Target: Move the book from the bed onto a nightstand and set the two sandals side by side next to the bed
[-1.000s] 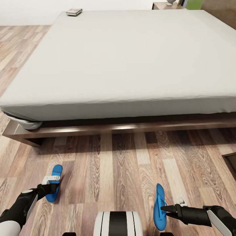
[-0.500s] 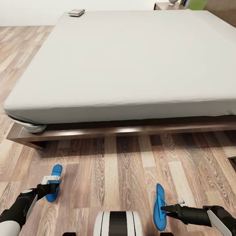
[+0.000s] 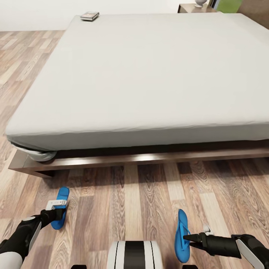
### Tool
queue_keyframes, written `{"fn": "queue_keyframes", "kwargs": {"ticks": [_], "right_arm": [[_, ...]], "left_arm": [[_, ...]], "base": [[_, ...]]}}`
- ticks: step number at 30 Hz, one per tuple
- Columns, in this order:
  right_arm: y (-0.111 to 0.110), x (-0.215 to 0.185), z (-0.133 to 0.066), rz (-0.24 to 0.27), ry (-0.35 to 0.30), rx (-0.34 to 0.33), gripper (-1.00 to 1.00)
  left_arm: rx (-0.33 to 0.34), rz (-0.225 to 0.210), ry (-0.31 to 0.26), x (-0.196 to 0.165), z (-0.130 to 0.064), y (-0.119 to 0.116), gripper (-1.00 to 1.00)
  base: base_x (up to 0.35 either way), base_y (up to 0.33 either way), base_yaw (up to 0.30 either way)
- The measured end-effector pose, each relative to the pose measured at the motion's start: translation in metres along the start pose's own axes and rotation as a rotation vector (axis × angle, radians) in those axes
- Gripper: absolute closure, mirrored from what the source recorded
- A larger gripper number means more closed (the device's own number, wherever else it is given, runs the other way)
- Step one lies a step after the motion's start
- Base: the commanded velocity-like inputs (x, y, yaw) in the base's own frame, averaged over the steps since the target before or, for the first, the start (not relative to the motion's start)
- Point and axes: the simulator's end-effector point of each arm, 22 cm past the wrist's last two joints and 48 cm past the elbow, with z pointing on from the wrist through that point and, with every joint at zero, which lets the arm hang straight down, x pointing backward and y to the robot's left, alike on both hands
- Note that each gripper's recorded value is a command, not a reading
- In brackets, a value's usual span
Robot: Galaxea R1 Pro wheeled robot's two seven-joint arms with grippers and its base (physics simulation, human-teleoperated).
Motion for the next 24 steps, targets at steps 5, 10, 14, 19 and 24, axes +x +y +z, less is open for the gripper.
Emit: {"fn": "queue_keyframes", "kwargs": {"ticks": [5, 10, 14, 19, 24], "right_arm": [[0.0, 0.0, 0.0, 0.0, 0.0, 0.0, 1.0], [0.0, 0.0, 0.0, 0.001, 0.0, 0.0, 1.0], [-0.002, 0.001, 0.001, 0.003, 0.003, 0.002, 1.0], [-0.009, 0.005, 0.005, 0.02, 0.014, 0.007, 1.0], [-0.009, 0.005, 0.005, 0.021, 0.014, 0.006, 1.0]], "left_arm": [[0.001, -0.001, 0.001, 0.0, 0.0, -0.001, 1.0], [0.002, -0.002, 0.002, 0.001, 0.001, -0.001, 1.0], [0.002, -0.002, 0.009, 0.003, 0.002, -0.002, 1.0], [0.001, -0.001, 0.03, 0.014, 0.008, -0.002, 1.0], [0.001, -0.002, 0.029, 0.014, 0.008, -0.002, 1.0]], "base": [[0.162, 0.0, 0.0], [0.014, 0.0, 0.0], [0.001, 0.0, 0.0], [0.0, 0.0, 0.0], [0.0, 0.0, 0.0]]}}
